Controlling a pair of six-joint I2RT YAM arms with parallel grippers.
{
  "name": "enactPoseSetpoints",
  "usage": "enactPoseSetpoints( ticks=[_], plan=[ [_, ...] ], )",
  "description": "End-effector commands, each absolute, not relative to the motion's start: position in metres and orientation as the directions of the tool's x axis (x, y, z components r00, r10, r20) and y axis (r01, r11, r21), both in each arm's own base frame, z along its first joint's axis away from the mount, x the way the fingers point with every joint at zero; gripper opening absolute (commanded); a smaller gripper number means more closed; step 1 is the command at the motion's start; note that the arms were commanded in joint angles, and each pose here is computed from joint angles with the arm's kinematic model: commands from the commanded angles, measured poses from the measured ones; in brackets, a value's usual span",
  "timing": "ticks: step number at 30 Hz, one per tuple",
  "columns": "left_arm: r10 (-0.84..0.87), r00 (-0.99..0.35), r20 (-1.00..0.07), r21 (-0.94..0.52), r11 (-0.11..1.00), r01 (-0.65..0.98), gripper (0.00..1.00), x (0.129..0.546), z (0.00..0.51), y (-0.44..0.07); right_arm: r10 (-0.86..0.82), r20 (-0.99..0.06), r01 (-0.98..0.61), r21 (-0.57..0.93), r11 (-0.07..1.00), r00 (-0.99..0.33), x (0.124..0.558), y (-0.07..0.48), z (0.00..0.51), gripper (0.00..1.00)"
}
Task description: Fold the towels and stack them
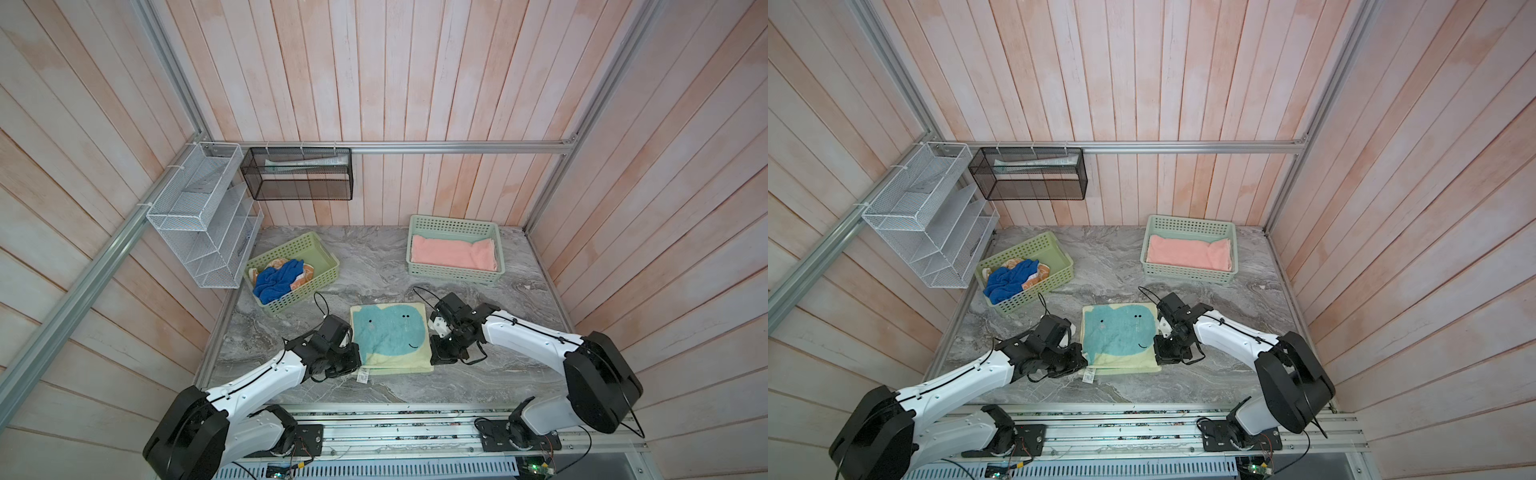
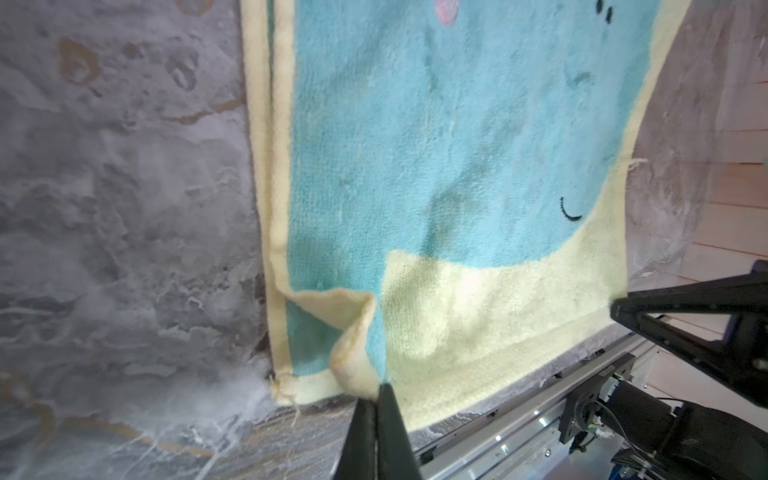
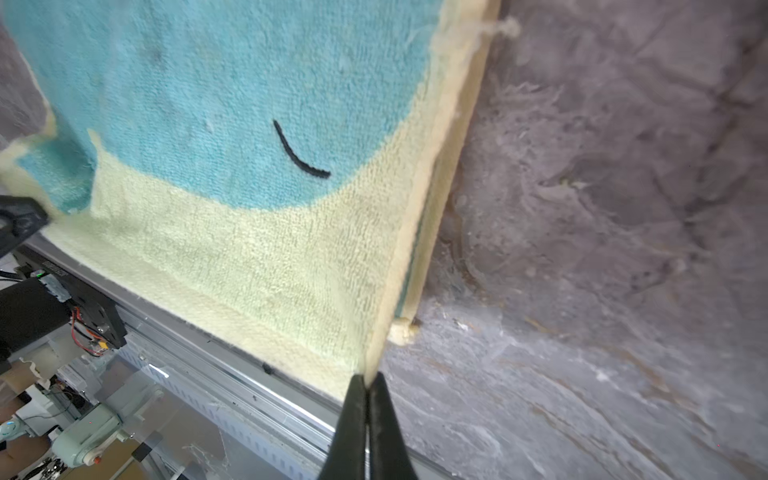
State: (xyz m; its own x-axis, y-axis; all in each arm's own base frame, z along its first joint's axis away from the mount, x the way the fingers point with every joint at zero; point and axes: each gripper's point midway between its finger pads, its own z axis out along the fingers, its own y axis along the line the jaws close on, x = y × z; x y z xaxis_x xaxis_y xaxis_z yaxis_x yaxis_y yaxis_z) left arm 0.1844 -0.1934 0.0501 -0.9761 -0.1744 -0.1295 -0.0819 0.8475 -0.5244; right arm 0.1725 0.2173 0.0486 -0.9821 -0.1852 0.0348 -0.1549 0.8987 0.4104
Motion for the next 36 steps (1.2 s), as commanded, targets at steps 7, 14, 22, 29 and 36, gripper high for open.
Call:
enactPoseSetpoints(
  ticks=[7, 14, 22, 29, 36],
  plan=[
    [-0.232, -0.944, -0.233, -0.468, 0.878, -0.100, 0.44, 0.201, 0.074, -0.170, -0.223, 0.031, -0.196, 0.369, 0.909, -0.974, 0.170, 0.211, 0.061, 0.38],
    [-0.243, -0.921, -0.303, -0.512, 0.857, -0.058, 0.45, 0.245, 0.089, -0.167, -0.130, -0.196, -0.193, 0.349, 0.917, -0.972, 0.249, 0.203, 0.075, 0.39],
    [-0.215, -0.900, -0.380, -0.447, 0.894, -0.025, 0.50, 0.326, 0.080, -0.167, -0.005, -0.424, -0.204, 0.426, 0.882, -0.906, 0.337, 0.229, 0.072, 0.39],
    [-0.237, -0.893, -0.383, -0.477, 0.878, -0.029, 0.49, 0.372, 0.060, -0.154, 0.019, -0.428, -0.164, 0.387, 0.908, -0.903, 0.369, 0.231, 0.045, 0.38],
    [-0.207, -0.913, -0.353, -0.496, 0.868, -0.005, 0.47, 0.387, 0.044, -0.164, 0.004, -0.389, -0.148, 0.361, 0.921, -0.921, 0.372, 0.229, 0.026, 0.38]
  ],
)
